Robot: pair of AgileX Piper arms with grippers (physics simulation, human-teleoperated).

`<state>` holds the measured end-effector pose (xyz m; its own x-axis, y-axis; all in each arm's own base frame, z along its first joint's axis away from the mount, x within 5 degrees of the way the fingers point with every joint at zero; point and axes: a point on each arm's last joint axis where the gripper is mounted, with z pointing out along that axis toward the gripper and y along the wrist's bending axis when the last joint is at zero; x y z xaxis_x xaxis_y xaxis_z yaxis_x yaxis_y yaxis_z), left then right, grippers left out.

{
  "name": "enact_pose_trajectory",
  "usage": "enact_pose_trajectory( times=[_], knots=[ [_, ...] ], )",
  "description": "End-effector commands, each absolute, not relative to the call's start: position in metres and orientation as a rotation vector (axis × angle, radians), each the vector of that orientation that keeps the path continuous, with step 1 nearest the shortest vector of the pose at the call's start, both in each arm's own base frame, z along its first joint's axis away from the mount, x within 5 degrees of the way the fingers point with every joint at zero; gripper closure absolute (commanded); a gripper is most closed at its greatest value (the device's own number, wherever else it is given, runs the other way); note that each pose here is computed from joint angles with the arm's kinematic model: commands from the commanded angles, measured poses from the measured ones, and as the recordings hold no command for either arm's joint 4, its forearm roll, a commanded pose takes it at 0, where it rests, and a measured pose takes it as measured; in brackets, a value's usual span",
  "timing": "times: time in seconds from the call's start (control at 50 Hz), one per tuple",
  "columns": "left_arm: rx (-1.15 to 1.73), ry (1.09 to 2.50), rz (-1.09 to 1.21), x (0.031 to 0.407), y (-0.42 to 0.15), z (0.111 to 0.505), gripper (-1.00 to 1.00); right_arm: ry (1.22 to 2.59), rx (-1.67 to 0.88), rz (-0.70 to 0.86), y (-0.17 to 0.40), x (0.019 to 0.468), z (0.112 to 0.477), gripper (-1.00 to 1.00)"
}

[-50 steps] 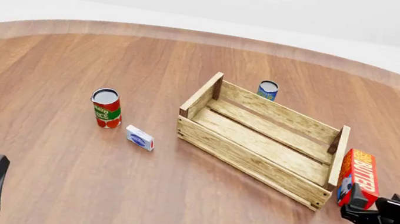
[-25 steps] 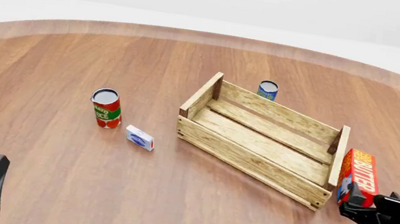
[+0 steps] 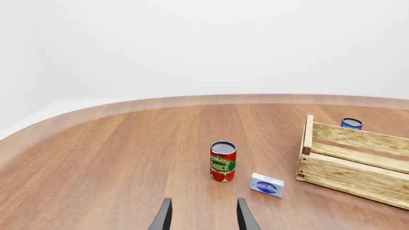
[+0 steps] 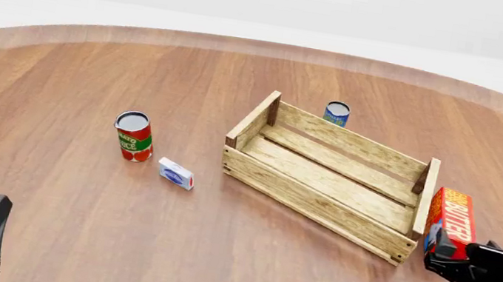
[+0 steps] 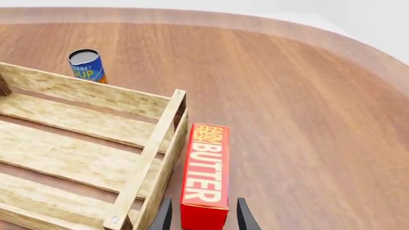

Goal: Pick up the butter and put it in the tray.

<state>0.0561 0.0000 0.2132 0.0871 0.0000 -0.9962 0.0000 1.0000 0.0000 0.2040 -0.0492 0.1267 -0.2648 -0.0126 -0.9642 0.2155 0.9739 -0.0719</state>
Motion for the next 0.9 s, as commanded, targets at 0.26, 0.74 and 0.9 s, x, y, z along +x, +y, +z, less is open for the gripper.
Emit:
enact_pose_trajectory(
  times=[0.26,0.74,0.9],
  knots=[
    [0.0,1.484,0.0,0.056,0.0,0.213,-1.0,1.858,0.155,-0.218,-0.052,0.212,0.118,-1.0],
    [0.0,1.484,0.0,0.056,0.0,0.213,-1.0,1.878,0.144,-0.222,-0.052,0.215,0.112,-1.0],
    [0.0,1.484,0.0,0.056,0.0,0.213,-1.0,1.88,0.142,-0.228,-0.053,0.216,0.111,-1.0]
  ],
)
